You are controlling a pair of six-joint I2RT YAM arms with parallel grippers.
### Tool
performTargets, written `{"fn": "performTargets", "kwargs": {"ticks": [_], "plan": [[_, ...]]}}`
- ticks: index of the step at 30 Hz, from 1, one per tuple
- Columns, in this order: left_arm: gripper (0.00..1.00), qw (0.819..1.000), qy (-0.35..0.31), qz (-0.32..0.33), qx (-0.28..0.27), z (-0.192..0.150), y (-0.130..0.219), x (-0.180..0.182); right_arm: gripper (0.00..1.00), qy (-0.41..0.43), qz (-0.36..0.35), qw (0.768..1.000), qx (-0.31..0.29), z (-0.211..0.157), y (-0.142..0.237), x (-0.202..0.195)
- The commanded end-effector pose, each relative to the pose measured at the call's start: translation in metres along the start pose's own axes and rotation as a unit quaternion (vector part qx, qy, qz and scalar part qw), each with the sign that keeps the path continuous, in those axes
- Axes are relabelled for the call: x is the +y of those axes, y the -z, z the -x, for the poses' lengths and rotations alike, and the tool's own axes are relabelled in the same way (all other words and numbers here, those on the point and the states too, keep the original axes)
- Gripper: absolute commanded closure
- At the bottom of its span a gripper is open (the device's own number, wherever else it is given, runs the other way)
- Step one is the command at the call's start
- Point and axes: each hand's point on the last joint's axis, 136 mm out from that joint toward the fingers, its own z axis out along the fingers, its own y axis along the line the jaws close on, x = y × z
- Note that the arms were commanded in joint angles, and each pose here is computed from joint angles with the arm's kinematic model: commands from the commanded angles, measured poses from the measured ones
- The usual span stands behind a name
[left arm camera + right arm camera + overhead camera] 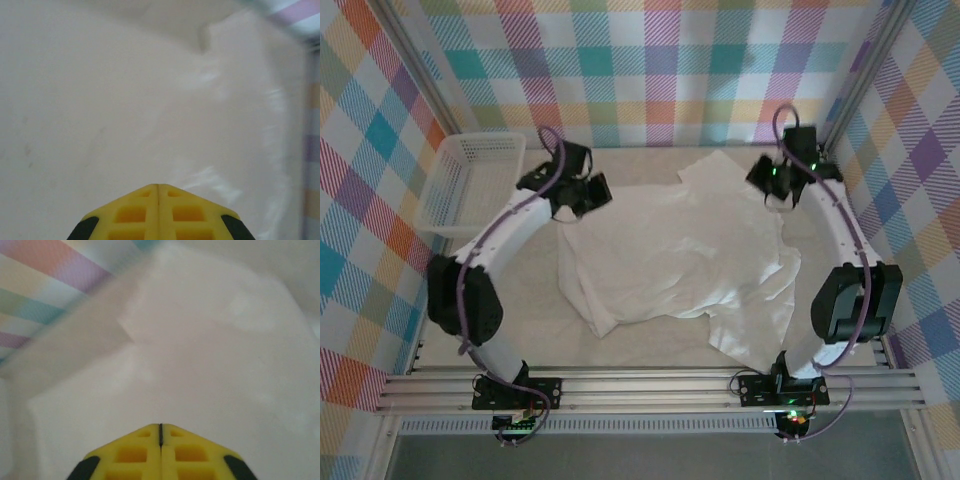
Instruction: Fold the inside-out t-shirt
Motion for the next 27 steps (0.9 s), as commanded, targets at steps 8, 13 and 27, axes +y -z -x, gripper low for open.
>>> {"fn": "performTargets", "kwargs": {"ticks": [8,13,27], "plan": [[1.0,0.987,0.074,0.137,0.033,0.025,-0.116,0.1,1.0,-0.095,-0.085,0.987,0.098,-0.048,-0.111,-0.067],[1.0,0.981,0.103,0.16,0.037,0.044,-0.155,0.122,1.0,-0.137,-0.1,0.979,0.115,-0.05,-0.152,-0.075],[0.97,0.984,0.109,0.071,-0.121,0.211,-0.128,0.098,1.0,-0.16,0.02,0.983,0.085,0.036,-0.186,0.02]]}}
